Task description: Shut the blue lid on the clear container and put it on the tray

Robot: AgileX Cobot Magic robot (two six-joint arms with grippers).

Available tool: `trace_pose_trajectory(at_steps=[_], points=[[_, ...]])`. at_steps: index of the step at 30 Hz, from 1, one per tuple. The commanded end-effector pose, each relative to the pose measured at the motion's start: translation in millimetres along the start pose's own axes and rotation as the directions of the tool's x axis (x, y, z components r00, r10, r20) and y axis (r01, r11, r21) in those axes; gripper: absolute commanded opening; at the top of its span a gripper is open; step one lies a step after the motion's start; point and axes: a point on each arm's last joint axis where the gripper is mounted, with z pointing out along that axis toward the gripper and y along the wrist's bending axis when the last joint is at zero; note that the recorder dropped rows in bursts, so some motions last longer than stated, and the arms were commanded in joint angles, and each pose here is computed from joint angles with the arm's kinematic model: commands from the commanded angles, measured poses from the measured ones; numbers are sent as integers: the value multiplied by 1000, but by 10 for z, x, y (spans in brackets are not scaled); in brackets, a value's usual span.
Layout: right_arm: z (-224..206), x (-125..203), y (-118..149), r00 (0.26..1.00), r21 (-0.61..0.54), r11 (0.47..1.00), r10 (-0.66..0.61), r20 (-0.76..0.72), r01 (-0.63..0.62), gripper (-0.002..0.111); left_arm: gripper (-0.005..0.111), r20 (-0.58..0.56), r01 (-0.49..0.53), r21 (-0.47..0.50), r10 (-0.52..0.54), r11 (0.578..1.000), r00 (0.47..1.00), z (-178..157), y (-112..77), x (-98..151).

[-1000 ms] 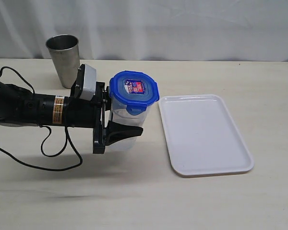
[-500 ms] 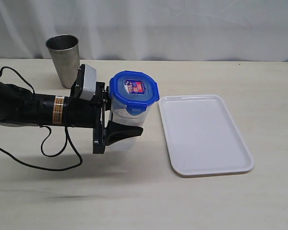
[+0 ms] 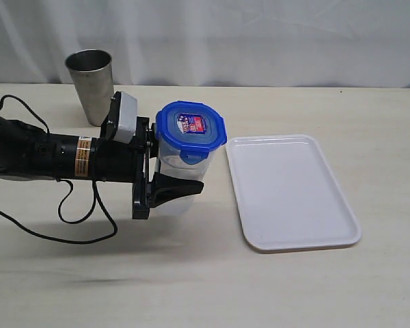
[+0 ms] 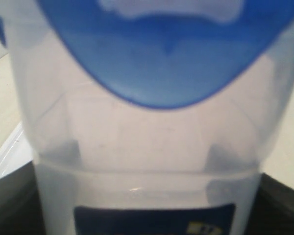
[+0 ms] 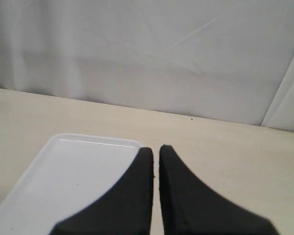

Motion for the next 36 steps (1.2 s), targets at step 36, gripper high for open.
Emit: trace_pose_trajectory(at_steps=[36], points=[[-16, 169, 41, 980, -26, 995, 93, -177, -100, 5, 0, 49, -14, 4, 14, 1000, 999, -2, 2, -96]])
